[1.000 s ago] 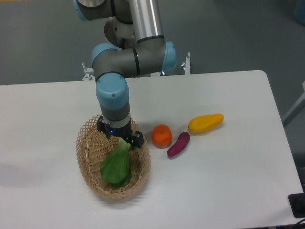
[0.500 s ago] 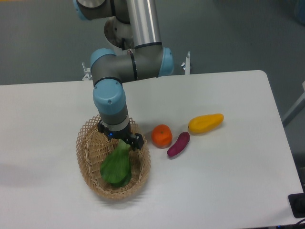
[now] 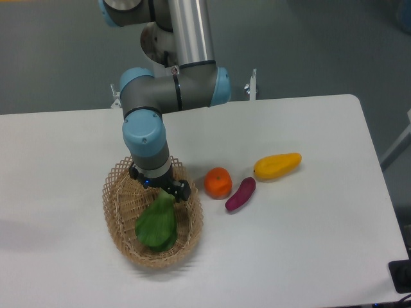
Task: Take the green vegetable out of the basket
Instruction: 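Lower the gripper onto the bok choy stem and close on it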
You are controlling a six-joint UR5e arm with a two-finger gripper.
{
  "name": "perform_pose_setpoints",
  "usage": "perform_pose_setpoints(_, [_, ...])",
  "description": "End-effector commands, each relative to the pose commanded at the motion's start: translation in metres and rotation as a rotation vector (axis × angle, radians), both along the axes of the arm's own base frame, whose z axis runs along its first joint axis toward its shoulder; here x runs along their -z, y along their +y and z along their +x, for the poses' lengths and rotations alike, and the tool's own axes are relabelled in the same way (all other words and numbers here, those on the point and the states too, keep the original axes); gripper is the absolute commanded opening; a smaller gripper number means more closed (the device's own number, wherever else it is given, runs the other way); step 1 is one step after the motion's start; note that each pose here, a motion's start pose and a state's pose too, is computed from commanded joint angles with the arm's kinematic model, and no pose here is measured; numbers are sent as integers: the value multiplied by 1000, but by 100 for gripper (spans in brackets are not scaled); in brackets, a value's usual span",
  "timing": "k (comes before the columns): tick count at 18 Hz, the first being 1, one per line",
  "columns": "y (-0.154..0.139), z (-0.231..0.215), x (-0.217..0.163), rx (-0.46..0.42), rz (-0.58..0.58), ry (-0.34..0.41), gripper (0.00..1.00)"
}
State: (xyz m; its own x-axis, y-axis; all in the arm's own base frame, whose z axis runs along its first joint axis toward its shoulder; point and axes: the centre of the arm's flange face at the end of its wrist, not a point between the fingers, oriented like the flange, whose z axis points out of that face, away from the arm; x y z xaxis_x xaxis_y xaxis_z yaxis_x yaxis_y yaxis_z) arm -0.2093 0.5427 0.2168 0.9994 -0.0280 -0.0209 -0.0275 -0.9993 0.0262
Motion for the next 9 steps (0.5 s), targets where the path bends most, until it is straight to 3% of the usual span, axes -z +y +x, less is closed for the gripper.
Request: perform_pose_setpoints(9, [6, -3, 5, 3, 36, 28, 99])
